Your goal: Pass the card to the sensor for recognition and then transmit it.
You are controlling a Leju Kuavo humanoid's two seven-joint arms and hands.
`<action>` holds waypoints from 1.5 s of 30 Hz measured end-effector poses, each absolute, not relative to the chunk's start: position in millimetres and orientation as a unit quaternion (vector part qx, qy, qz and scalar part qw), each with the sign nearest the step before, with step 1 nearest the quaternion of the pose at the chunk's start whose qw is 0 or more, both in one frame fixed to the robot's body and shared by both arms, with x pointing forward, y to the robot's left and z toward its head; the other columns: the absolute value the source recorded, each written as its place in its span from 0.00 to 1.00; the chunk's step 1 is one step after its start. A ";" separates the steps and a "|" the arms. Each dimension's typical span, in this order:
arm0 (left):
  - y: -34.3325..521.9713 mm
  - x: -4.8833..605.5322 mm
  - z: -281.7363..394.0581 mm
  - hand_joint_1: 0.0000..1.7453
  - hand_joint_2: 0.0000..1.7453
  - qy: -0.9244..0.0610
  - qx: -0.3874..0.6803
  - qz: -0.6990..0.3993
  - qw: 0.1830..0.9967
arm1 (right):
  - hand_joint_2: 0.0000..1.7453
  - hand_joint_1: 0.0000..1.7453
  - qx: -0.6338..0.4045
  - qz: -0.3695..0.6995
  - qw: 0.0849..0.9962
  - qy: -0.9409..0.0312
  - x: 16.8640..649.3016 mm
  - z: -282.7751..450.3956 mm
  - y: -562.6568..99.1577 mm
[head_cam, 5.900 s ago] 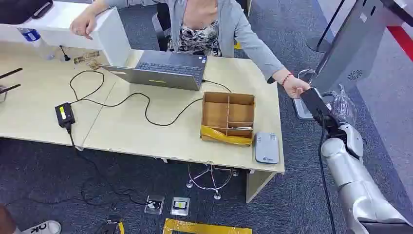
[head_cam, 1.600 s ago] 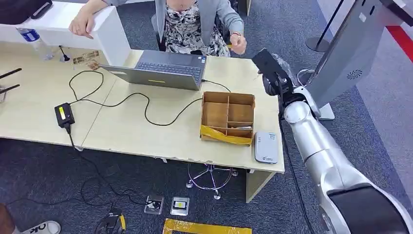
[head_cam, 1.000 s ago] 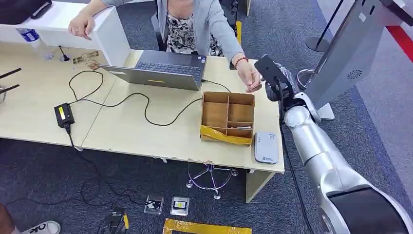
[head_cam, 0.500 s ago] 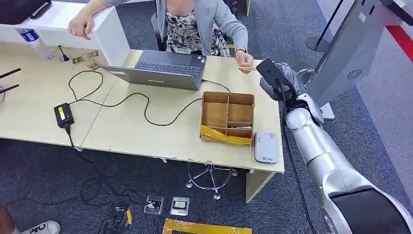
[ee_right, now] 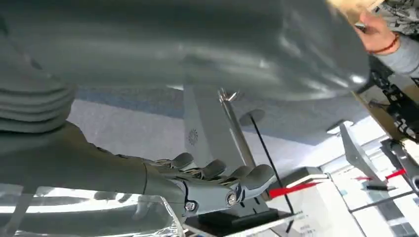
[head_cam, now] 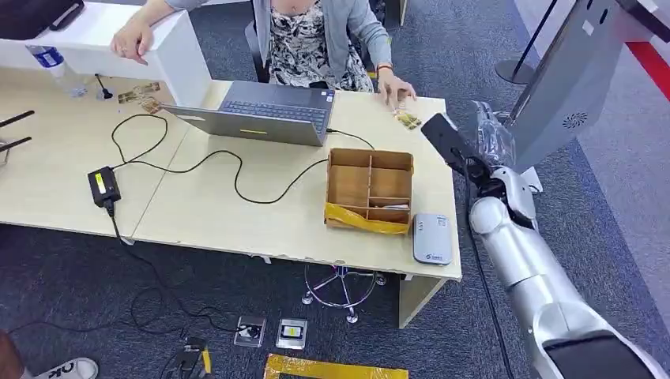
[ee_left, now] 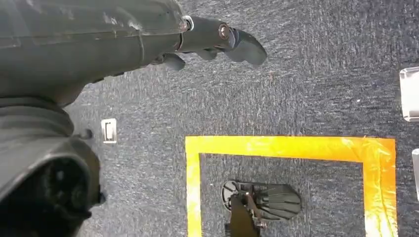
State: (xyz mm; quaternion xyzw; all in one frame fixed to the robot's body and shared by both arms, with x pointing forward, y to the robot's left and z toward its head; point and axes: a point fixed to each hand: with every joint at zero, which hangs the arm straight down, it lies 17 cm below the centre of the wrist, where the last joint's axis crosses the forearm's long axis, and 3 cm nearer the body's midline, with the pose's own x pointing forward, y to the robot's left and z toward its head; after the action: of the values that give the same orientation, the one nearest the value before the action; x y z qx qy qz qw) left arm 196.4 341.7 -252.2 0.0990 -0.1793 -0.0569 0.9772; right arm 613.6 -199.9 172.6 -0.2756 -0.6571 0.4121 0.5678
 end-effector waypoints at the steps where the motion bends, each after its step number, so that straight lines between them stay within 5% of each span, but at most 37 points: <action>1: 342.6 196.8 -252.0 0.00 0.00 -0.180 0.100 -0.053 0.977 | 1.00 0.00 -0.275 0.412 0.566 -0.659 610.4 173.2 -198.1; 33: 358.6 181.6 -254.8 0.00 0.00 -0.184 0.109 -0.034 0.976 | 1.00 0.00 -0.345 0.401 0.534 -0.660 482.9 144.0 -185.4; 45: 357.1 173.6 -256.9 0.00 0.00 -0.185 0.107 -0.043 0.976 | 1.00 0.00 -0.397 0.496 0.500 -0.588 459.8 115.3 -165.0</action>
State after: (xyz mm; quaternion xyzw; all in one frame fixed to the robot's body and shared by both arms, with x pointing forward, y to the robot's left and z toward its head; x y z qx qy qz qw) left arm 173.6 357.1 -256.9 0.1070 -0.1855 -0.0426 0.9759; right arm 459.8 -165.0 115.3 -0.3969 -0.5885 0.4960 0.5002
